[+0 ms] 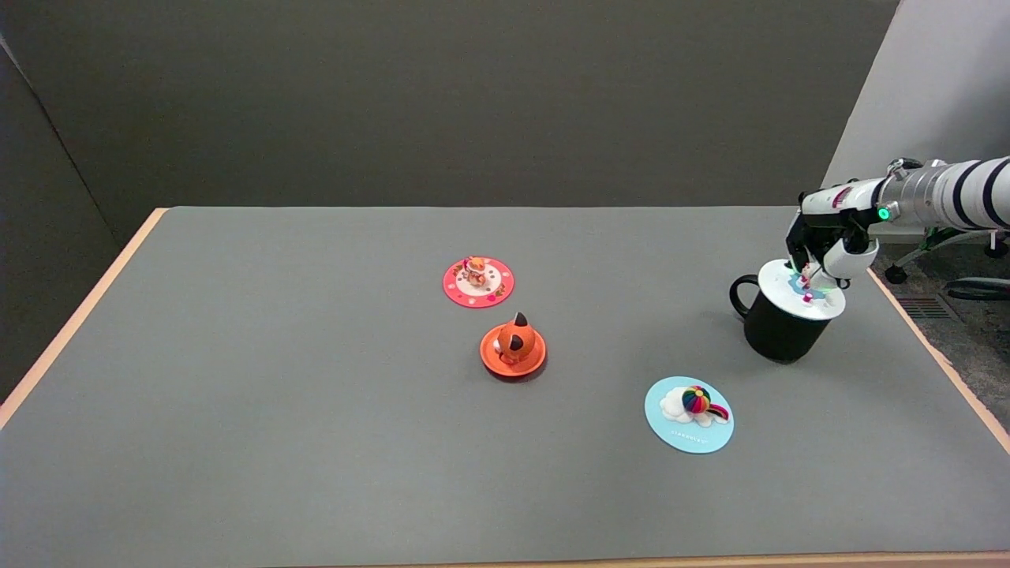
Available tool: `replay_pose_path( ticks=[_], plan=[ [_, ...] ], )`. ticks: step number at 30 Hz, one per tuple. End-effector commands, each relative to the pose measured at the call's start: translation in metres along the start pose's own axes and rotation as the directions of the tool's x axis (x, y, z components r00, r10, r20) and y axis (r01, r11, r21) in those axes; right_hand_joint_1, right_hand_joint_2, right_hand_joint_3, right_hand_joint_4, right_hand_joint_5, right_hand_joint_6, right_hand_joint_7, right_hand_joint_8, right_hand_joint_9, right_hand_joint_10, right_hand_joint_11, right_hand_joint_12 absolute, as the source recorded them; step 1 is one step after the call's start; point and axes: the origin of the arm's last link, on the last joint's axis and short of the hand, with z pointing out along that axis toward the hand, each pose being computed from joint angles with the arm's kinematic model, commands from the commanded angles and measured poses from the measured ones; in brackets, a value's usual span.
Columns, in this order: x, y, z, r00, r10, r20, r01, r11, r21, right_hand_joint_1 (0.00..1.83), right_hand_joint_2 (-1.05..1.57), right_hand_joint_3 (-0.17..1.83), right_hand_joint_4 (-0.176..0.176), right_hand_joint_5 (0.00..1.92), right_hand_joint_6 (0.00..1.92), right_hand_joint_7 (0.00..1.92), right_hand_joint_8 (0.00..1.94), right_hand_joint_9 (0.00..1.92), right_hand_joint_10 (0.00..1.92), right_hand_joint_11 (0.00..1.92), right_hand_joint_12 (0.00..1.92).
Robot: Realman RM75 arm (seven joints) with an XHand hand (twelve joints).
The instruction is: Place the white cup lid onto the cup.
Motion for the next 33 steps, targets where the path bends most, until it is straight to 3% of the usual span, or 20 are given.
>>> replay_pose_path(
  ticks=[1, 14, 18, 20, 22, 26, 27, 28, 33],
  plan=[
    [-0.0028, -0.0016, 0.0007, 1.0, -0.005, 0.014, 0.005, 1.0, 0.003, 1.2, 1.08, 0.22, -0.034, 0.84, 1.11, 0.89, 1.32, 0.77, 1.04, 0.57, 0.9],
    [-0.0035, -0.0016, 0.0015, 1.0, -0.005, 0.015, 0.005, 1.0, 0.003, 1.2, 1.07, 0.22, -0.029, 0.84, 1.11, 0.9, 1.3, 0.77, 1.04, 0.57, 0.9],
    [-0.0034, -0.0023, 0.0016, 1.0, -0.006, 0.013, 0.006, 1.0, 0.005, 1.18, 1.1, 0.21, -0.011, 0.81, 1.17, 0.85, 1.35, 0.73, 1.07, 0.56, 0.87],
    [-0.0033, -0.0027, 0.0014, 1.0, -0.002, 0.014, 0.002, 1.0, 0.009, 1.0, 1.09, 0.26, 0.049, 0.79, 1.3, 0.72, 1.09, 0.68, 1.07, 0.55, 0.8],
    [-0.0026, -0.0025, 0.0008, 1.0, -0.001, 0.013, 0.001, 1.0, 0.009, 0.98, 1.12, 0.27, 0.028, 0.74, 1.37, 0.66, 1.03, 0.65, 1.02, 0.53, 0.77],
    [-0.0021, -0.0027, 0.0003, 1.0, -0.004, 0.013, 0.004, 1.0, 0.01, 0.96, 1.13, 0.26, 0.037, 0.72, 1.39, 0.63, 0.91, 0.59, 0.92, 0.49, 0.73],
    [-0.0021, -0.0027, 0.0002, 1.0, -0.007, 0.012, 0.007, 1.0, 0.01, 0.95, 1.07, 0.32, 0.031, 0.73, 1.25, 0.64, 0.85, 0.58, 0.88, 0.49, 0.7],
    [-0.0019, -0.0027, 0.0002, 1.0, -0.007, 0.011, 0.007, 1.0, 0.011, 0.91, 0.77, 0.67, -0.018, 0.75, 0.63, 0.67, 0.77, 0.58, 0.83, 0.5, 0.62],
    [-0.0009, -0.0027, 0.0, 1.0, -0.007, 0.006, 0.007, 1.0, 0.011, 0.89, 0.68, 0.72, -0.041, 0.79, 0.49, 0.73, 0.51, 0.61, 0.5, 0.48, 0.54]
  ],
)
